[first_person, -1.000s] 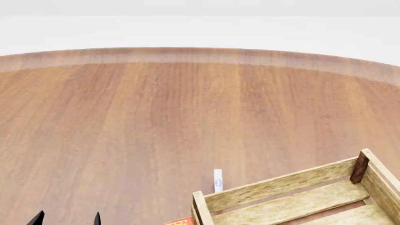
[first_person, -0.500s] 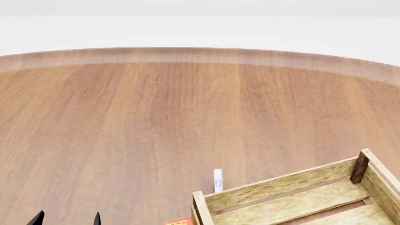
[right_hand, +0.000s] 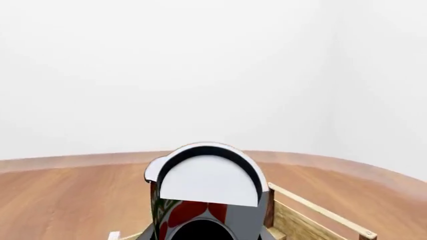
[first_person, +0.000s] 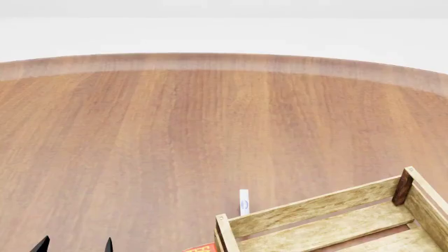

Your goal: Pick up the tomato sauce, and put it in the wooden tray.

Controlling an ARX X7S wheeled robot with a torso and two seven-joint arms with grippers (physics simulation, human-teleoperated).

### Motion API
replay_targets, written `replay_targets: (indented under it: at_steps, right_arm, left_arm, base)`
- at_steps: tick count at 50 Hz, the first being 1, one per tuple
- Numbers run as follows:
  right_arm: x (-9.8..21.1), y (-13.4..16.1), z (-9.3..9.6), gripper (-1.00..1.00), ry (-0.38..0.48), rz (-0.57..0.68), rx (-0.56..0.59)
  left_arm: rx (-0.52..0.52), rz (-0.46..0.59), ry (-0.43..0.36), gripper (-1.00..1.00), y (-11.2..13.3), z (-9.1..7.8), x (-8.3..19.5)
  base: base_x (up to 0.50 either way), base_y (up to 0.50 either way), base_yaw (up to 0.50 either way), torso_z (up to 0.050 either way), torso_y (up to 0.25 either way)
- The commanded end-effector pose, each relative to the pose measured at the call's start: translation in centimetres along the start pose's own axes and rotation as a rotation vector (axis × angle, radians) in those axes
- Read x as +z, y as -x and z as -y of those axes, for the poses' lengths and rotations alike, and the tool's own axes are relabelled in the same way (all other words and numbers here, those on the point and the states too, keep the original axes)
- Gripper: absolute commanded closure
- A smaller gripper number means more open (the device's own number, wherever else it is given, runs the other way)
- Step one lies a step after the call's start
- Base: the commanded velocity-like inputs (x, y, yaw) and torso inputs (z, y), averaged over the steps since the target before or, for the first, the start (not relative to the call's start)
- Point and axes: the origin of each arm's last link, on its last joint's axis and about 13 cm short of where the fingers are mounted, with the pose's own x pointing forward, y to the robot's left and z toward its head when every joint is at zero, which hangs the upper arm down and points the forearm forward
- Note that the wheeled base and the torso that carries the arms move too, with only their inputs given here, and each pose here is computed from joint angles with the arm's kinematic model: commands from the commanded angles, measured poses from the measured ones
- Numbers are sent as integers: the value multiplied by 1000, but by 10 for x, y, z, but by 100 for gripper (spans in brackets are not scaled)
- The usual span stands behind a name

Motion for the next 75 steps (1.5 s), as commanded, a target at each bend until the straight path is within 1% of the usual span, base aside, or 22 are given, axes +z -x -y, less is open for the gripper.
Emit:
replay_targets:
  at_steps: [1,5,7,12,14,17,18,22,26,34,44,49,51,52,56,62,75]
  right_arm:
    - [2,-25,-4,100,28,12,-20]
    - [0,-36,-4,100,32,3,-35]
    - [0,-43,-3,100,15,-15,-38]
    - [1,-55,-4,100,20,-16,-55]
    - [-1,-64,-4,100,22,-32,-63]
    - [-4,-73,-6,100,34,-42,-73]
    - [-9,-82,-6,100,39,-71,-92]
    - [-16,-94,-7,100,45,-88,-104]
    - [-14,-101,-8,100,55,-89,-112]
    - [-14,-126,-13,100,86,-102,-124]
    - [-18,-149,-18,100,96,-136,-131]
    - [-24,-165,-20,100,96,-166,-141]
    - [-28,-176,-20,100,89,-191,-158]
    - [-30,-179,-20,100,73,-213,-157]
    - [-40,-194,-21,100,98,-232,-170]
    - [-46,-205,-19,100,69,-247,-188]
    - [-64,-220,-15,100,66,-308,-231]
  left_arm:
    - [0,0,0,-100,0,0,0]
    - [0,0,0,-100,0,0,0]
    - [0,0,0,-100,0,0,0]
    - [0,0,0,-100,0,0,0]
    - [0,0,0,-100,0,0,0]
    - [0,0,0,-100,0,0,0]
    - [0,0,0,-100,0,0,0]
    - [0,0,0,-100,0,0,0]
    - [0,0,0,-100,0,0,0]
    - [0,0,0,-100,0,0,0]
    - [0,0,0,-100,0,0,0]
    - [0,0,0,-100,0,0,0]
    - [0,0,0,-100,0,0,0]
    - [0,0,0,-100,0,0,0]
    - [0,0,0,-100,0,0,0]
    - [0,0,0,-100,0,0,0]
    - [0,0,0,-100,0,0,0]
  base:
    - [0,0,0,0,0]
    - [0,0,0,0,3]
    - [0,0,0,0,0]
    - [0,0,0,0,0]
    - [0,0,0,0,0]
    - [0,0,0,0,0]
    - [0,0,0,0,0]
    - [0,0,0,0,0]
    - [0,0,0,0,0]
    - [0,0,0,0,0]
    - [0,0,0,0,0]
    - [0,0,0,0,2]
    - [0,0,0,0,0]
    - [0,0,0,0,0]
    - [0,0,0,0,0]
    - [0,0,0,0,0]
    - [0,0,0,0,0]
